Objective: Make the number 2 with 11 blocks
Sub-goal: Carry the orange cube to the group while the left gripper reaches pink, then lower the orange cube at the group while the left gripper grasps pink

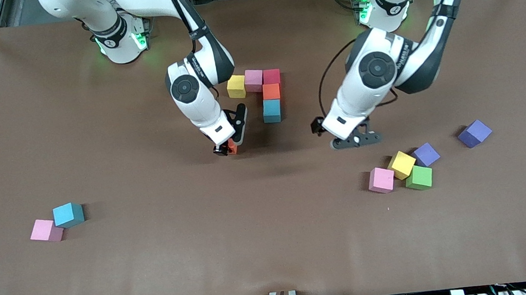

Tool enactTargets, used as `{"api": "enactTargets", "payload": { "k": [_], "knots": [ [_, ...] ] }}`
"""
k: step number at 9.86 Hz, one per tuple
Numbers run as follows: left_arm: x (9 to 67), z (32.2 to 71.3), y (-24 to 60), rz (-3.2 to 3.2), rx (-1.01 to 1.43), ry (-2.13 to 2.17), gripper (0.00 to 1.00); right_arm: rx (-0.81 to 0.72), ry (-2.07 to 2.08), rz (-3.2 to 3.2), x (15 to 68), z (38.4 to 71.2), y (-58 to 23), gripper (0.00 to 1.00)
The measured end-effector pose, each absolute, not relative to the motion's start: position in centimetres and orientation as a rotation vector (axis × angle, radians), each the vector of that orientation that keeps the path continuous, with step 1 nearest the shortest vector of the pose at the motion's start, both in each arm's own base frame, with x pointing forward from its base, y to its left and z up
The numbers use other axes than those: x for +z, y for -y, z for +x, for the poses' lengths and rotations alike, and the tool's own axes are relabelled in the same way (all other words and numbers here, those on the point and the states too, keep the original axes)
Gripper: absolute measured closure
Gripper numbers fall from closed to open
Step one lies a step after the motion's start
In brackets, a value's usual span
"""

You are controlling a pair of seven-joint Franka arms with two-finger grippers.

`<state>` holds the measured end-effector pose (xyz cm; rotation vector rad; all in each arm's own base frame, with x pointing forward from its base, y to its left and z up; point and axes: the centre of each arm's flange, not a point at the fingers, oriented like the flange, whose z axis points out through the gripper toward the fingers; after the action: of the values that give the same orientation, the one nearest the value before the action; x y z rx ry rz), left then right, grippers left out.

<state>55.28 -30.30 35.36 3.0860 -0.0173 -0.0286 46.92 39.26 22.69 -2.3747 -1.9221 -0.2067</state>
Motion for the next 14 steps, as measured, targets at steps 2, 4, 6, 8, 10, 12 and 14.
{"api": "enactTargets", "payload": {
  "k": [2, 4, 6, 8, 10, 12, 14],
  "knots": [
    [35.2, 58.7, 28.0, 3.096, 0.023, 0.151, 0.0, -0.214, 1.916, -2.374, 22.4, 45.1, -40.9, 0.37],
    [34.0, 62.2, 24.1, 3.097, 0.037, 0.28, 0.0, -0.209, 1.917, -2.362, 22.1, 43.6, -42.1, 0.37],
    [32.3, 65.0, 20.2, 3.107, 0.041, 0.354, 0.0, -0.207, 1.897, -2.357, 21.9, 43.0, -42.6, 0.37],
    [30.3, 67.0, 18.8, 3.112, 0.042, 0.355, 0.0, -0.196, 1.909, -2.339, 21.6, 42.1, -43.2, 0.37],
    [28.0, 68.1, 18.7, 3.11, 0.044, 0.344, 0.0, -0.192, 1.925, -2.322, 21.4, 41.3, -44.0, 0.37],
    [26.4, 68.3, 18.8, 3.111, 0.041, 0.35, 0.0, -0.191, 1.935, -2.302, 21.2, 39.8, -45.1, 0.37],
    [25.8, 68.4, 18.6, 3.138, 0.061, 0.393, 0.0, -0.218, 1.923, -2.309, 20.3, 38.0, -45.6, 0.37]
  ]
}}
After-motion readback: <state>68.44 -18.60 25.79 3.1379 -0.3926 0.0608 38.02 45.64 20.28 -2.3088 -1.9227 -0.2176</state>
